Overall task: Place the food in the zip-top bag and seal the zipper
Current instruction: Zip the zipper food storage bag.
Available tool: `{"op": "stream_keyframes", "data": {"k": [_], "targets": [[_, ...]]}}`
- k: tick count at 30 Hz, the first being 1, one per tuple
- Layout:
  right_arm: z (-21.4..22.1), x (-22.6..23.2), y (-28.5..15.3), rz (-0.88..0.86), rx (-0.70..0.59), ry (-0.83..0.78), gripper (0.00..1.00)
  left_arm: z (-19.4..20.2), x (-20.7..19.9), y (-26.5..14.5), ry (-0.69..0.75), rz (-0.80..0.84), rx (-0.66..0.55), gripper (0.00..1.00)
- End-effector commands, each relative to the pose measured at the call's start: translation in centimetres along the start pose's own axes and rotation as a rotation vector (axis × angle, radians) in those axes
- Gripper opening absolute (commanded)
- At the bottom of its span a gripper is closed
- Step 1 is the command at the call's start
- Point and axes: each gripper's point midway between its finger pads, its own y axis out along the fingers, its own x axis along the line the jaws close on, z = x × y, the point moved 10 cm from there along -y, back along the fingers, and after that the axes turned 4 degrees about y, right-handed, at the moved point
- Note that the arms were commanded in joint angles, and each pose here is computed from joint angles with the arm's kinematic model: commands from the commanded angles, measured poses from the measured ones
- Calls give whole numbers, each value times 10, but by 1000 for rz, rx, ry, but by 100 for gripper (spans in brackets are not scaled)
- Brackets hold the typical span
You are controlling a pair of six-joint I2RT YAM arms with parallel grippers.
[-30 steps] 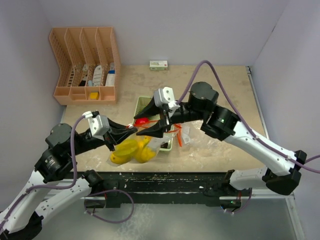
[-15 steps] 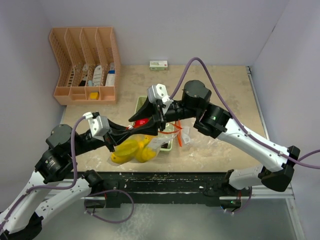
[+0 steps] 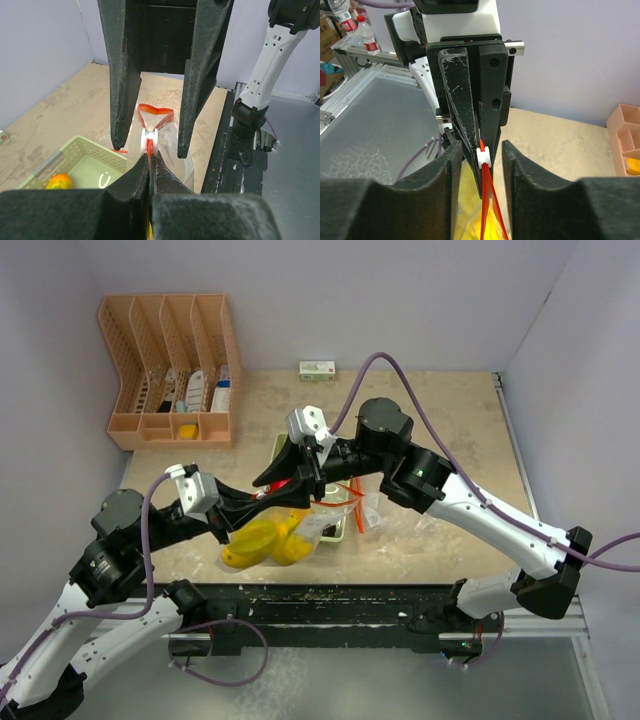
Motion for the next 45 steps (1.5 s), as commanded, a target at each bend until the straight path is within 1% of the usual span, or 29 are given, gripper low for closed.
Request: {"op": "stream_keyframes", "data": {"k": [1,6,7,8,10,12,16,19,21,25,30,33,45], "targets": [[-24,7,-3,-31,-64,-61,35,-10,-1,-1,16,1,-57,0],[-22,8,-3,-35,-55,-61,24,-11,-1,-2,19,-4,-63,0],[-21,7,-4,-30,-53,-61,23,-11,-1,-3,20,-4,-66,0],[-21,7,-4,-25,-51,-60,25,-12,-1,-3,20,-6,-67,0],[-19,6,-4,-8,-48,-57,34,-12,-2,-4,21,-5,-70,0],[-19,6,-4,-2,-50,-58,38,-13,-2,-4,22,-6,-71,0],[-20,6,-4,-3,-52,-58,39,-13,-2,-4,21,-6,-69,0],[-19,5,-3,-2,-49,-55,36,-13,-2,-4,22,-5,-71,0],[-18,4,-3,2,-46,-51,31,-13,-2,-4,23,-6,-72,0],[-18,2,-1,4,-46,-47,17,-12,-2,-4,21,-5,-68,0],[-17,0,-2,31,-32,-45,6,-16,-3,-7,27,-10,-83,0],[-15,0,-5,56,-17,-50,4,-21,-3,-11,35,-26,-96,0],[8,-7,-19,124,61,-14,4,-37,-6,-32,67,-98,-132,0]]}}
